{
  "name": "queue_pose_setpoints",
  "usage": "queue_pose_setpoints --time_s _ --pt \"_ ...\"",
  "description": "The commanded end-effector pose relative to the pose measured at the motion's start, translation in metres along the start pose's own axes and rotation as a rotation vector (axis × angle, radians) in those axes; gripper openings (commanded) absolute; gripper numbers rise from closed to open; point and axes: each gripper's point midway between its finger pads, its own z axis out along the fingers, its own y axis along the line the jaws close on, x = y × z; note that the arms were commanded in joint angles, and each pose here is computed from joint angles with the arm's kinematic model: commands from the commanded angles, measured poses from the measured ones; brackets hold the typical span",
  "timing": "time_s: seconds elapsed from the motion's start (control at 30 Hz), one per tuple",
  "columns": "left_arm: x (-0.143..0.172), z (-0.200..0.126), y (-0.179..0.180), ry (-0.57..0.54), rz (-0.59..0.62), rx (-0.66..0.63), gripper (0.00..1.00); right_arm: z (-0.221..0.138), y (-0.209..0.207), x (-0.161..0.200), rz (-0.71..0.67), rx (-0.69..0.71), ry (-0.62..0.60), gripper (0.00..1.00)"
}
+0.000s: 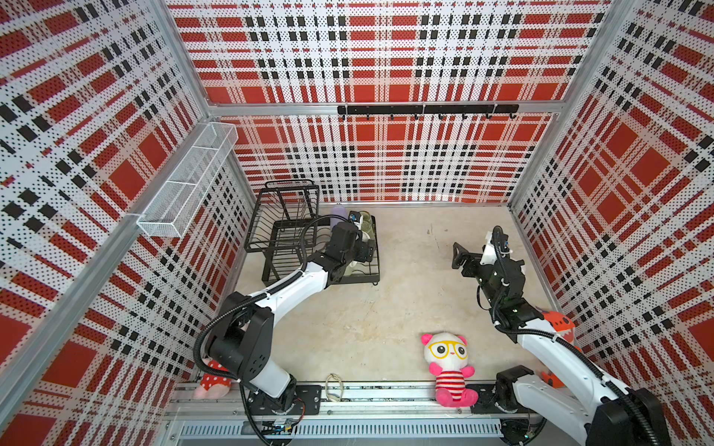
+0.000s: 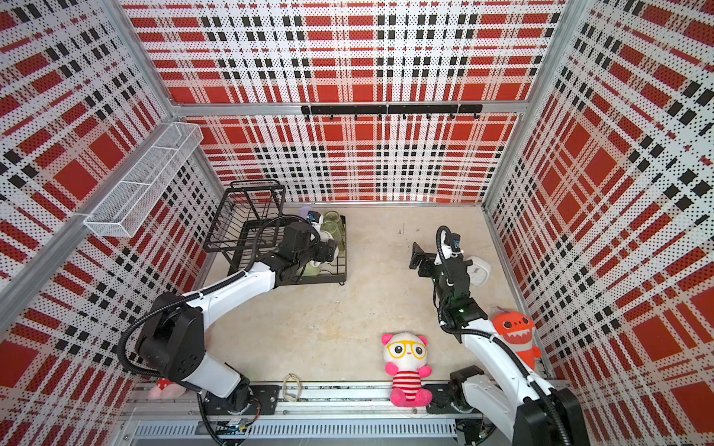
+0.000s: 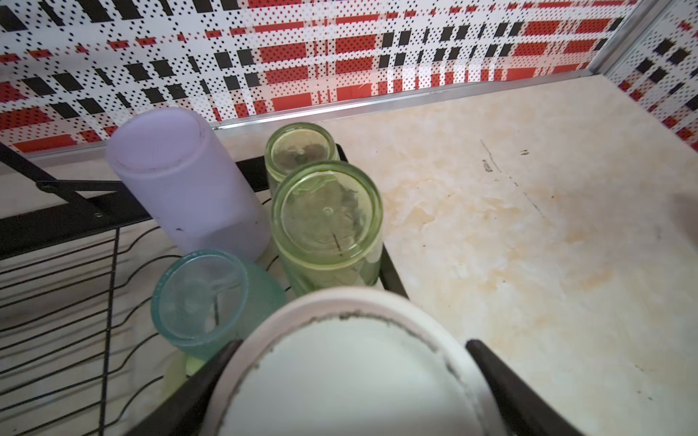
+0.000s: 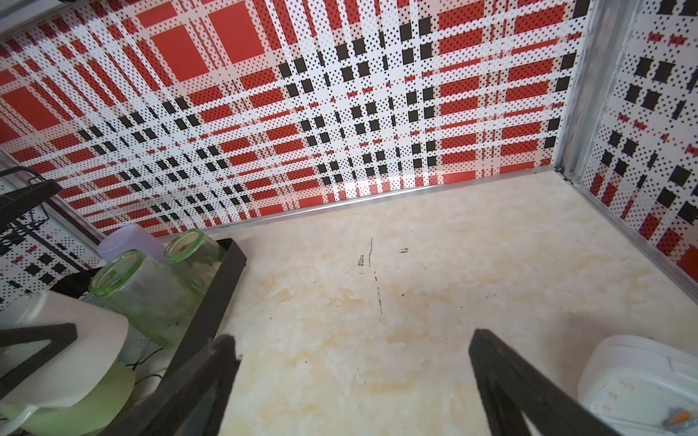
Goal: Load cups into a dish rack
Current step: Place the cup upside down at the dish rack.
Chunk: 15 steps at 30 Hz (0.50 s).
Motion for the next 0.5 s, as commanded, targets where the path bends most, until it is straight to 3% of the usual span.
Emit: queue_pose_setpoints --time_s 0.0,0.47 --pt "-0.028 0.0 -0.003 -0.079 0.061 0.017 0.64 0.003 0.005 -0.016 -0.014 -0.014 -0.024 1.0" --pt "-0.01 0.022 -0.026 -0.05 0.104 0.09 0.65 0.001 -0.002 -0.013 0.008 0.016 -0.028 1.0"
